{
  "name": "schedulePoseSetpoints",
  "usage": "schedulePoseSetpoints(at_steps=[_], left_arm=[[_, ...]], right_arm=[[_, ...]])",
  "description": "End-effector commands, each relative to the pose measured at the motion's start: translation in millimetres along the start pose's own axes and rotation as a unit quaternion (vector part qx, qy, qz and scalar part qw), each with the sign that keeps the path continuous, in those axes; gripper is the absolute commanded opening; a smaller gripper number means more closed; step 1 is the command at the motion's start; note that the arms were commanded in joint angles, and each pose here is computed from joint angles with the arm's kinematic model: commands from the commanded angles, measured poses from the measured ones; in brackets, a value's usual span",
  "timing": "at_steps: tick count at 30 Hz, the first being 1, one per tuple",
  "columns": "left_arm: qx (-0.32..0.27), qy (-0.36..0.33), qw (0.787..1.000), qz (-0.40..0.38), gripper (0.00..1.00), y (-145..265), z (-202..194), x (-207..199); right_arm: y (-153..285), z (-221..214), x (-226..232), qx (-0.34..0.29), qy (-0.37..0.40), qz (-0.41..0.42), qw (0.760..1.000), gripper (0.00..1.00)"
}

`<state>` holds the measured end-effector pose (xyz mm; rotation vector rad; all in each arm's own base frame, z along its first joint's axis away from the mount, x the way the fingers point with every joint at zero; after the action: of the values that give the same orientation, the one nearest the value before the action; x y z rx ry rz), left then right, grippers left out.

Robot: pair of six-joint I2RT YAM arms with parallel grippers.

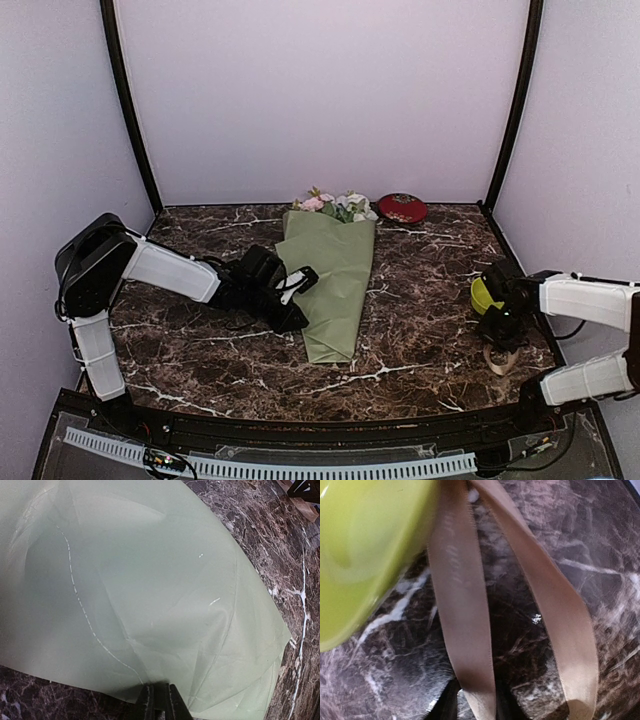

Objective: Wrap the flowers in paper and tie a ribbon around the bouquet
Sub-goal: Pick up the ribbon from the corner of the board.

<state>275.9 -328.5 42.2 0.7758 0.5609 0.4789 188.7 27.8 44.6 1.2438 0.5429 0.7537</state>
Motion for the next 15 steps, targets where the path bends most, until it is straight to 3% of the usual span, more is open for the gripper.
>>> schedulePoseSetpoints(at_steps=[1, 5, 9, 15], left_arm=[[0.1, 0.022, 0.995, 0.018, 0.08, -10.0, -54.6, 9.1], [0.099, 0.022, 0.995, 0.018, 0.08, -10.1, -54.3, 9.0], [0.1, 0.022, 0.995, 0.017, 0.08, -10.1, -54.1, 8.8], [0.102, 0.022, 0.994, 0.019, 0.08, -10.4, -55.3, 9.4]], right_arm=[[7.4, 9.1, 4.8, -0.015, -0.03, 0.054, 0.998, 0.14], [45.6, 44.1, -11.7, -0.114, -0.095, 0.08, 0.986, 0.0], [101.4, 86.0, -33.8, -0.245, -0.151, 0.094, 0.953, 0.0], [229.7, 153.7, -25.9, -0.44, -0.095, 0.134, 0.883, 0.0]])
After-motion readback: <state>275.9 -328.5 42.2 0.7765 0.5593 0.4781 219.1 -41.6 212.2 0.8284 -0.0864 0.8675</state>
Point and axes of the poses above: each gripper's point midway between its finger pads, its own y axis back along the fingers, its own x axis along the line the jaws close on, z = x × y, the point moved 3 cm from there along y, back along the fingers, and after that the axes turned 4 degrees about y, right-handed, at the moved point
